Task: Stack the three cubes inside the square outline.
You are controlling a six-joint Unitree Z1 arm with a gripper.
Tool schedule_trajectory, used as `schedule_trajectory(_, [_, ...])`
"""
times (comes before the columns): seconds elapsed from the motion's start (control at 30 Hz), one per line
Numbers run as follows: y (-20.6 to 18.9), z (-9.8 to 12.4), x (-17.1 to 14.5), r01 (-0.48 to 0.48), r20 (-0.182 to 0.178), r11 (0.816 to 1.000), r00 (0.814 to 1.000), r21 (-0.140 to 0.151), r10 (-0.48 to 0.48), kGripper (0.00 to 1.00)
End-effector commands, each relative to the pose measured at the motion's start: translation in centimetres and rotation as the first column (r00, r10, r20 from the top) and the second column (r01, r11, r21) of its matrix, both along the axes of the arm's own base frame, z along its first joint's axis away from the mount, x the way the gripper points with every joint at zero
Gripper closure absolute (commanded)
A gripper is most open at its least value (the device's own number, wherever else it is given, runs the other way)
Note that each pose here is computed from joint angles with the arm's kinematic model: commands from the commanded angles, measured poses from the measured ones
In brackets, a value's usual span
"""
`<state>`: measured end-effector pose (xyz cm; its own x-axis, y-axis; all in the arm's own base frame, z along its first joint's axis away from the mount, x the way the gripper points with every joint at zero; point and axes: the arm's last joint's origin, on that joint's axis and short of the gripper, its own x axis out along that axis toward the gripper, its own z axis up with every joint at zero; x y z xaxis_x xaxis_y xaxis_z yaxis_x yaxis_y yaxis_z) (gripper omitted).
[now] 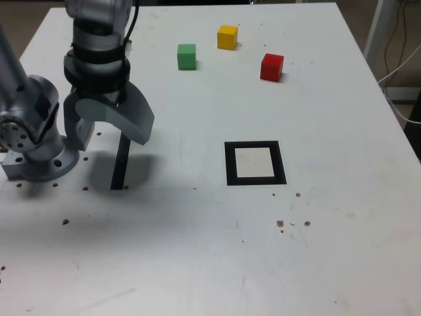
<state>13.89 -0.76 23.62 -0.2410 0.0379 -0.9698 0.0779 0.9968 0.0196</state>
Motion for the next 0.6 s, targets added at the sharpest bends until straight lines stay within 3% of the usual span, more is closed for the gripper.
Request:
schedule_trajectory(0.0, [0.01,0.22,-0.17,-0.005,0.011,1.000,1.000,-0.002,0.005,0.01])
schedule_trajectory(0.57, [0.01,0.24,0.46,-0.007,0.029,1.000,1.000,0.005,0.007,0.01])
